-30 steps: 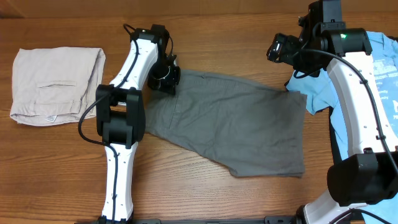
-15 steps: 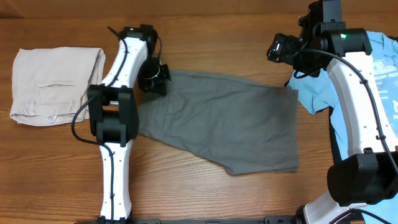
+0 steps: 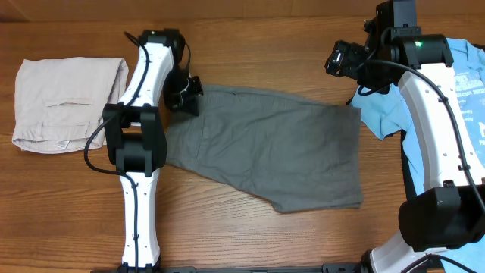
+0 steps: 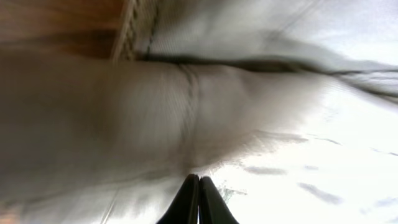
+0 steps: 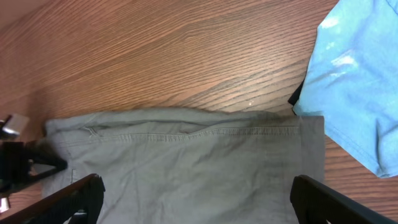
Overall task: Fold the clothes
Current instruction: 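Move the left gripper to the left edge of the grey shorts, then grasp the shorts' top corners with both grippers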
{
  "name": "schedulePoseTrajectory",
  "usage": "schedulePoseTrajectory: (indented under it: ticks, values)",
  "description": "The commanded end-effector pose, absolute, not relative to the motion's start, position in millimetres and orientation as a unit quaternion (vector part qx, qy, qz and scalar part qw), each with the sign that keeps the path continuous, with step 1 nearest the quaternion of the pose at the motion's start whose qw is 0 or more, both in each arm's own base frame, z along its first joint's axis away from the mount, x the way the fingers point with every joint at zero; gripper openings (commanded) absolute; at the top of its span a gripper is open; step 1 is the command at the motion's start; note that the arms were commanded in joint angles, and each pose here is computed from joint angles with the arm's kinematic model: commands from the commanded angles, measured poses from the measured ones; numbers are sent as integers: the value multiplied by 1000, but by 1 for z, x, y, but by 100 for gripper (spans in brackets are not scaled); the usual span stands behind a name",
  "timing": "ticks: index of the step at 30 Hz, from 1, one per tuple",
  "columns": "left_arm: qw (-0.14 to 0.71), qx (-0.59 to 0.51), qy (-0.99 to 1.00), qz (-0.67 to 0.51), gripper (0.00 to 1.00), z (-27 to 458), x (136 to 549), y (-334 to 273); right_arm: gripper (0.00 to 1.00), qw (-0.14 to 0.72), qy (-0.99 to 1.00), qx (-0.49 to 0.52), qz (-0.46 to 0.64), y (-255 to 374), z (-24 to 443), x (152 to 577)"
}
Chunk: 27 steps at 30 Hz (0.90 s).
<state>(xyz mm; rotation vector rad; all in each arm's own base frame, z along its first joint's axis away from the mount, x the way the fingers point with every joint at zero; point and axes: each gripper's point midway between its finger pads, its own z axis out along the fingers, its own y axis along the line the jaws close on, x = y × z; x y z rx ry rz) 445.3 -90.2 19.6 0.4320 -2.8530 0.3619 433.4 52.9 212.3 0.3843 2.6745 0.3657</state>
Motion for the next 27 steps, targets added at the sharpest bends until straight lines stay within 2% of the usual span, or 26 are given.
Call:
schedulePoseTrajectory:
  ticks: [1, 6, 11, 17, 22, 23, 25, 26, 27]
  values:
    - [29, 121, -984, 131, 4, 85, 474, -82, 100, 214, 958, 136, 131, 53, 217, 436]
    - [-63, 93, -984, 141, 4, 188, 465, -88, 100, 214, 958, 136, 131, 53, 217, 436]
    - [-151, 58, -977, 140, 4, 265, 443, -98, 100, 214, 958, 136, 131, 53, 217, 436]
    - [-207, 38, -965, 159, 4, 319, 416, -106, 100, 214, 958, 136, 132, 53, 217, 435]
    - [-204, 22, -965, 164, 4, 327, 396, -116, 100, 166, 968, 140, 129, 54, 208, 414]
    - [-197, 19, -967, 162, 4, 324, 393, -118, 85, 150, 971, 142, 123, 53, 203, 407]
    - [-181, 17, -972, 150, 6, 314, 390, -119, 16, 120, 975, 147, 112, 50, 193, 393]
    - [-171, 18, -975, 137, 6, 306, 389, -118, 4, 106, 976, 153, 110, 50, 189, 387]
    - [-161, 20, -979, 121, 6, 297, 388, -115, 4, 95, 977, 155, 108, 50, 183, 383]
